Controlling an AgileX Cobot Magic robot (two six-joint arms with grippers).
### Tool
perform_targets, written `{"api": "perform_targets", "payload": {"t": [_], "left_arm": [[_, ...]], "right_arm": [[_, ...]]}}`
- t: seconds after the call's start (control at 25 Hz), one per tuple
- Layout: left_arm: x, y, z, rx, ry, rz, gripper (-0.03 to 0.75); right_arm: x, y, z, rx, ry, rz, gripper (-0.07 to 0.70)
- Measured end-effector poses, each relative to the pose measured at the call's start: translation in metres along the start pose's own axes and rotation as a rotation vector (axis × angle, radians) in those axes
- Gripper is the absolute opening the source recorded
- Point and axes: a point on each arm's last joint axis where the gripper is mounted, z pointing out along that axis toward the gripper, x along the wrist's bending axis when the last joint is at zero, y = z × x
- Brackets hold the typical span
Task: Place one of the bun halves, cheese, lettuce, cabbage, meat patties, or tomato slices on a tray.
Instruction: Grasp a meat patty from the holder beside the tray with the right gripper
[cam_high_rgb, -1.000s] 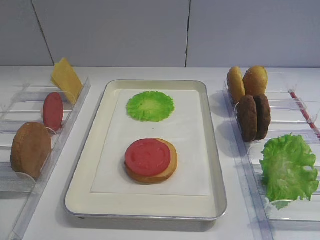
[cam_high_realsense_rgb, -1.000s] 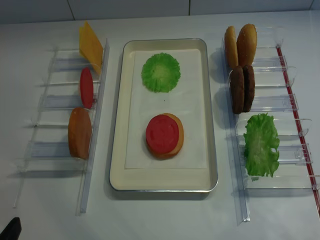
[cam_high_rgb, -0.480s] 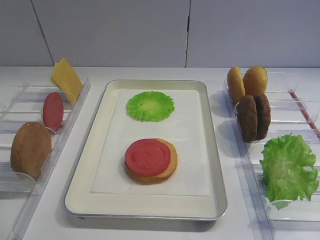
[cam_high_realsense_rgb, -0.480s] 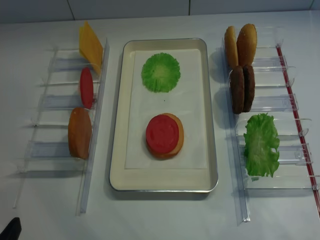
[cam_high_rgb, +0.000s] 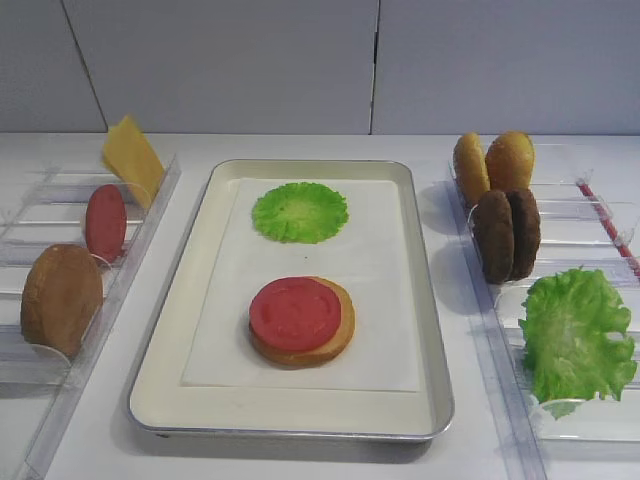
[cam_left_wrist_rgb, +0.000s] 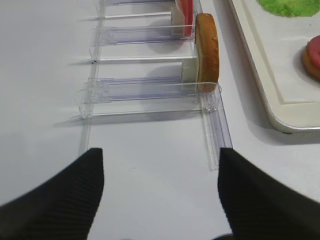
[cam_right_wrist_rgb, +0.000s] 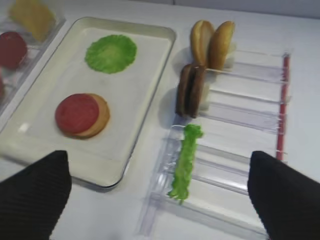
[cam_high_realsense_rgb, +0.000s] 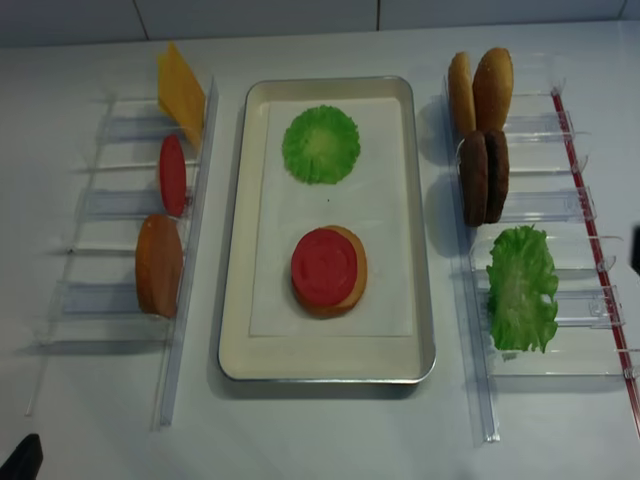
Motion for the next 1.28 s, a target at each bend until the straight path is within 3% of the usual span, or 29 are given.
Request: {"api": "perform_targets", "payload": {"t": [0.2,0.4,0.6,0.84,0.92,1.04,1.28], "left_arm": [[0.0,0.0,0.0,0.0,0.0,0.0,0.485],[0.0,0.0,0.0,0.0,0.0,0.0,0.485],[0.0,0.0,0.0,0.0,0.0,0.0,0.485],[0.0,0.0,0.0,0.0,0.0,0.0,0.485],[0.0,0.0,0.0,0.0,0.0,0.0,0.485],[0.0,0.0,0.0,0.0,0.0,0.0,0.485],[0.0,0.0,0.0,0.0,0.0,0.0,0.485]], "right_arm": [[-0.003,0.052,0.044,0.156,0.215,0.065,0.681],[-0.019,0.079,0.09,0.259,0.259,0.131,0.68],[-0.012,0.087,0.133,0.384,0.308,0.12,0.68],[0.011,0.086,0.183,0.583,0.184,0.06,0.678],[0.012,0.085,0.199,0.619,0.12,0.077,0.671],[0.006,0.083,0.222,0.651,0.024,0.145,0.647],[-0.001,0.078,0.253,0.653,-0.041,0.188,0.575]]}}
